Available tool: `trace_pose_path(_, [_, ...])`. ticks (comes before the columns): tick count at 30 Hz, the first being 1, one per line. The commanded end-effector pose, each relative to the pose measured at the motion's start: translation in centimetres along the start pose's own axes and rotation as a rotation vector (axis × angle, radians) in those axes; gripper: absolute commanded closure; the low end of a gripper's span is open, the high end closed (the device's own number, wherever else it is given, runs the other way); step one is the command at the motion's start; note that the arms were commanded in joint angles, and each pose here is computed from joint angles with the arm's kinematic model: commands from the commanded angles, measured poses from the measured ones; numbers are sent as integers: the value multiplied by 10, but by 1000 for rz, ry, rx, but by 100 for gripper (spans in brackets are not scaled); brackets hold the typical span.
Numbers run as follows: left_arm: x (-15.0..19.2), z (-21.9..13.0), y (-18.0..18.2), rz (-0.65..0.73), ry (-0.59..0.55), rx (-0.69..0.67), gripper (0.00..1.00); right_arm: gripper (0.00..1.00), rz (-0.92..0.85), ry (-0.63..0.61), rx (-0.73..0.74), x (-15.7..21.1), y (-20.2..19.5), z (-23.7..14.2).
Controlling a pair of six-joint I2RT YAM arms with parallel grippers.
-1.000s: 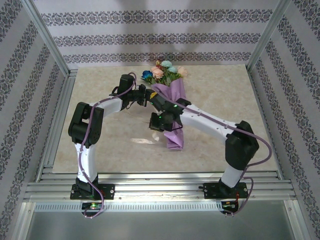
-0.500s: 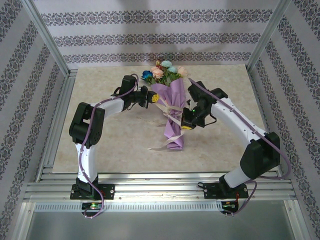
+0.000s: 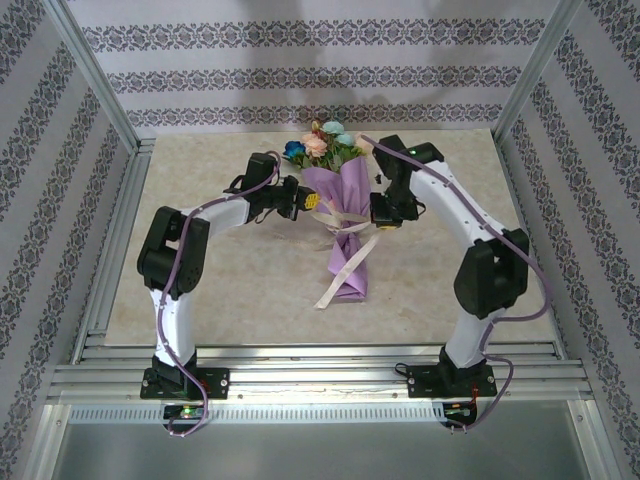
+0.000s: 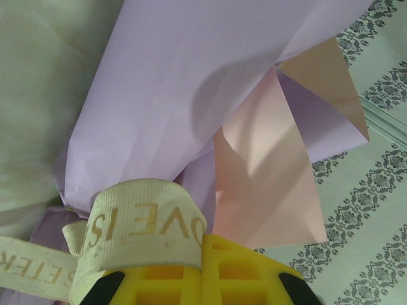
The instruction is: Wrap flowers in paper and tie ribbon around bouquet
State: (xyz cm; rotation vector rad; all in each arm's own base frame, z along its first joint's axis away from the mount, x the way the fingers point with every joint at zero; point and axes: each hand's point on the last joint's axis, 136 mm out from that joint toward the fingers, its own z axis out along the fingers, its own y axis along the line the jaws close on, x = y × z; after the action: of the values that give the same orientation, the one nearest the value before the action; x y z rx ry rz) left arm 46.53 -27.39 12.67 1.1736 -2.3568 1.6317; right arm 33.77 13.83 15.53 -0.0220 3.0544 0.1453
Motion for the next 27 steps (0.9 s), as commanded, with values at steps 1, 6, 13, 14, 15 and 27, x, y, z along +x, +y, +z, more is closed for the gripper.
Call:
trace_pose_path(1, [14,-12,-9,44,-17,0,100,100,-101,0,213,-7,-27,-3])
trace_pose_path(6, [17,-13,-6,35,-18,0,100,100,-111,-3,233,-23,-21,11])
trace_pose_path(13, [18,-27,-4,33,-69,-17,100,100,-13,37,157,-21,-17,55])
trace_pose_path(14, [19,-30,-3,40,-79,-27,100,100,-1,34,154,-21,-20,60])
trace_pose_path(15, [20,-33,-2,44,-90,-35,100,100,6,31,153,-21,-21,63])
trace_pose_path(27, [19,-42,2,54,-141,-48,100,100,-121,-21,345,-42,-45,46])
